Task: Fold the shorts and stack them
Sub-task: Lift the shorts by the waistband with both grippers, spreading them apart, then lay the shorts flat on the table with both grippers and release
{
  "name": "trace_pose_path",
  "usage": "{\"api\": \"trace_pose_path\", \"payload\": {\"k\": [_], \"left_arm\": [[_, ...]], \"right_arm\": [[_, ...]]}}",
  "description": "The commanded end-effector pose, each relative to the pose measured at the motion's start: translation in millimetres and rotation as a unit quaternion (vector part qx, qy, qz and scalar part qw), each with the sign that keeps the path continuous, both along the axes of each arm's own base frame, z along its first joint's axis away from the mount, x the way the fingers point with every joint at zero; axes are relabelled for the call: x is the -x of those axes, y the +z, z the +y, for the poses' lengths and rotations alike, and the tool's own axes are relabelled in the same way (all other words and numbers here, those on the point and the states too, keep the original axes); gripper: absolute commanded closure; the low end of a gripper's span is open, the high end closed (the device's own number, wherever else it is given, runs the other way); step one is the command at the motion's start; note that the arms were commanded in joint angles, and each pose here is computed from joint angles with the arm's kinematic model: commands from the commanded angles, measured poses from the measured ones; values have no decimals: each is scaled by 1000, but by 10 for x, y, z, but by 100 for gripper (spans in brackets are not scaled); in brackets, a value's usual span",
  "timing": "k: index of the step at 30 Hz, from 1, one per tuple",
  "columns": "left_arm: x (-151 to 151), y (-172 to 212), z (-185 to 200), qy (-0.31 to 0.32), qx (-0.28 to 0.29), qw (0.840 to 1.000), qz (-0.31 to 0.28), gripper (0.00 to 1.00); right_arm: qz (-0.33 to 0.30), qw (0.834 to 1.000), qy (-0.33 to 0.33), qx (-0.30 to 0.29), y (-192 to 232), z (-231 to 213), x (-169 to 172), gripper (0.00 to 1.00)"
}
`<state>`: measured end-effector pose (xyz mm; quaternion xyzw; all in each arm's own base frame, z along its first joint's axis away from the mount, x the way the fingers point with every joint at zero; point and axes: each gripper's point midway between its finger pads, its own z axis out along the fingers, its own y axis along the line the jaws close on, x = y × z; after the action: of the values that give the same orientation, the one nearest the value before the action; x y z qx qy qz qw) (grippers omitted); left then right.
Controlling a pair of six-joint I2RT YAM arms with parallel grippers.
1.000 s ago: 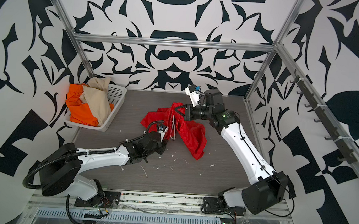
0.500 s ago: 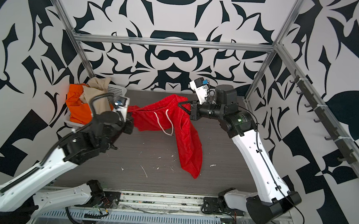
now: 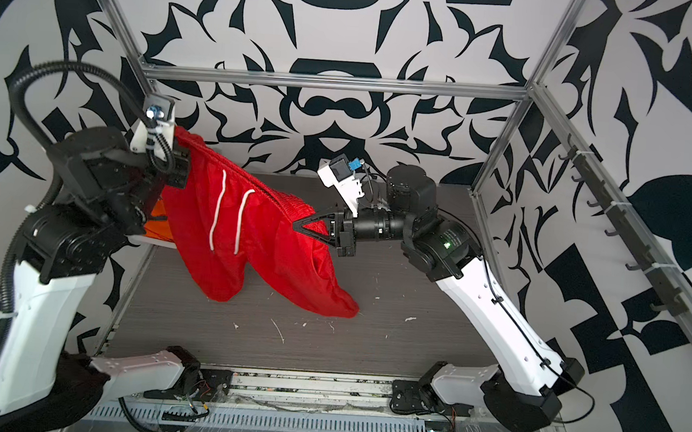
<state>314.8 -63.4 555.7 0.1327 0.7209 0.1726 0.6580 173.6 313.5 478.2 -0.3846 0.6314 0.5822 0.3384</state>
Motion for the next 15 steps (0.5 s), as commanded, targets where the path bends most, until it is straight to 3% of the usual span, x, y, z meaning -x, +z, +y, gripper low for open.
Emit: {"api": "trace_pose_path", "payload": {"k": [1, 3, 6, 10, 11, 15], "left_arm": [[-609, -255, -276, -52, -37, 997, 54, 100], [-1000, -373, -456, -79, -33, 994, 73, 100], [-1632, -759, -824, -125, -35, 985, 115, 98], [-2381, -1557, -1461, -195, -7, 968, 159, 92], [-2522, -1771, -1611, -206, -2, 964, 166, 86], [-2797, -2483, -2195, -231, 2, 955, 188, 39]], "right_arm": [[40, 998, -24, -42, 160, -161, -138, 100], [103, 989, -104, -35, -106, -320, -567, 100], [218, 951, -215, -39, -753, -672, -1183, 100], [285, 907, -310, 7, -1746, -964, -1554, 100], [298, 897, -325, 19, -1964, -1019, -1602, 100], [353, 831, -422, 81, -2944, -1469, -1781, 96]]}}
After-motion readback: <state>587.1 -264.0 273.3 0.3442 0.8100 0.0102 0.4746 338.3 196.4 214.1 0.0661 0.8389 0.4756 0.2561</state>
